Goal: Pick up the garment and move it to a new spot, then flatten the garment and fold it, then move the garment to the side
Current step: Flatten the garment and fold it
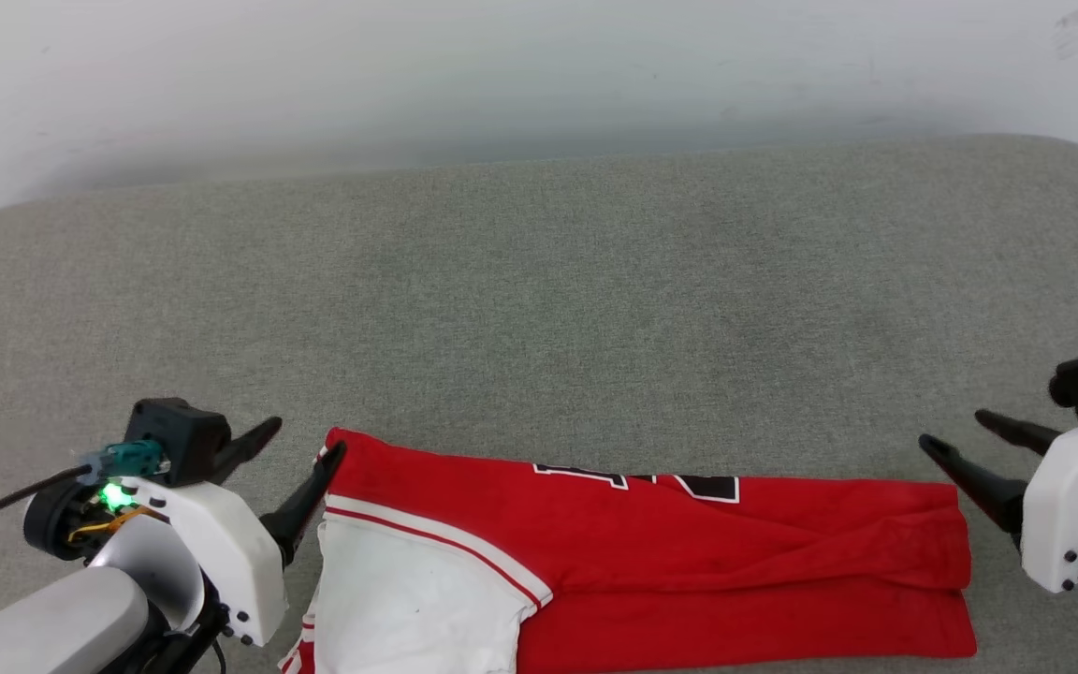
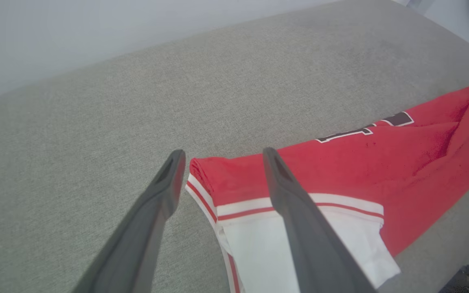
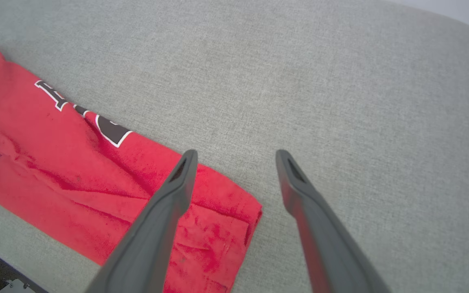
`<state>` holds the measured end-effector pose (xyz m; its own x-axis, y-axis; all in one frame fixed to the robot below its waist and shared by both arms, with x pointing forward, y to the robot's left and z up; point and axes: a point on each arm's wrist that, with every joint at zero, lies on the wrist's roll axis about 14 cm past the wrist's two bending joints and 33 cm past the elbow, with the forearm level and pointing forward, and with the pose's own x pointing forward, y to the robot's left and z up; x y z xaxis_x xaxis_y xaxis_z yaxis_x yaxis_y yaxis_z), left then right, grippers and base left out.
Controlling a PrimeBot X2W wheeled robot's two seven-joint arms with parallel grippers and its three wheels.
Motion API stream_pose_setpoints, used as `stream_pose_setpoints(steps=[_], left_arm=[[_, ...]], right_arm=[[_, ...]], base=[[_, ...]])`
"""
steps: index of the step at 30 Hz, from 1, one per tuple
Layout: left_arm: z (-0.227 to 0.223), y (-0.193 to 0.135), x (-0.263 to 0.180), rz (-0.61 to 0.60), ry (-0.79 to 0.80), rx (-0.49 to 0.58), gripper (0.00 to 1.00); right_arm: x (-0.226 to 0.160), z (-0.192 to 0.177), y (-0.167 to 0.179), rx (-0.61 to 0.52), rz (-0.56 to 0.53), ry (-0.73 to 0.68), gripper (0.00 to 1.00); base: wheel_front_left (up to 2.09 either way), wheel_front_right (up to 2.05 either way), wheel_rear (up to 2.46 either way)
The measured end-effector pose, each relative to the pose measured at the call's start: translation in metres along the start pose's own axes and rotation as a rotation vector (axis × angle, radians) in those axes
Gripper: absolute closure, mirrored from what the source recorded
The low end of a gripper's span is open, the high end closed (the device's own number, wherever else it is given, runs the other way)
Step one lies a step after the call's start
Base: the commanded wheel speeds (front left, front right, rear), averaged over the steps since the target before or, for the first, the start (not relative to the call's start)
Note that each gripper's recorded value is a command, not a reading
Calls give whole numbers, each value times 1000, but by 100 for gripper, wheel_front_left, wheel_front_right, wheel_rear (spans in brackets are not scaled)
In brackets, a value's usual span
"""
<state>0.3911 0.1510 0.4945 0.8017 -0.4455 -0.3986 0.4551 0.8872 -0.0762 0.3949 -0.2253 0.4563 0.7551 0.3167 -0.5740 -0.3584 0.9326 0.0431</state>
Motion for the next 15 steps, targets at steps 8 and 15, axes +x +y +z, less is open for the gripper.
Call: stream_pose_setpoints(steps=[8, 15], left_arm=[[32, 25, -6, 218, -272, 37, 0], [46, 41, -18, 411, -409, 87, 0]], right_arm=[[-15, 7, -35, 121, -98, -74, 0], [-14, -36, -44, 305, -131, 28, 0]], base=[[0, 0, 0], [0, 0, 0]])
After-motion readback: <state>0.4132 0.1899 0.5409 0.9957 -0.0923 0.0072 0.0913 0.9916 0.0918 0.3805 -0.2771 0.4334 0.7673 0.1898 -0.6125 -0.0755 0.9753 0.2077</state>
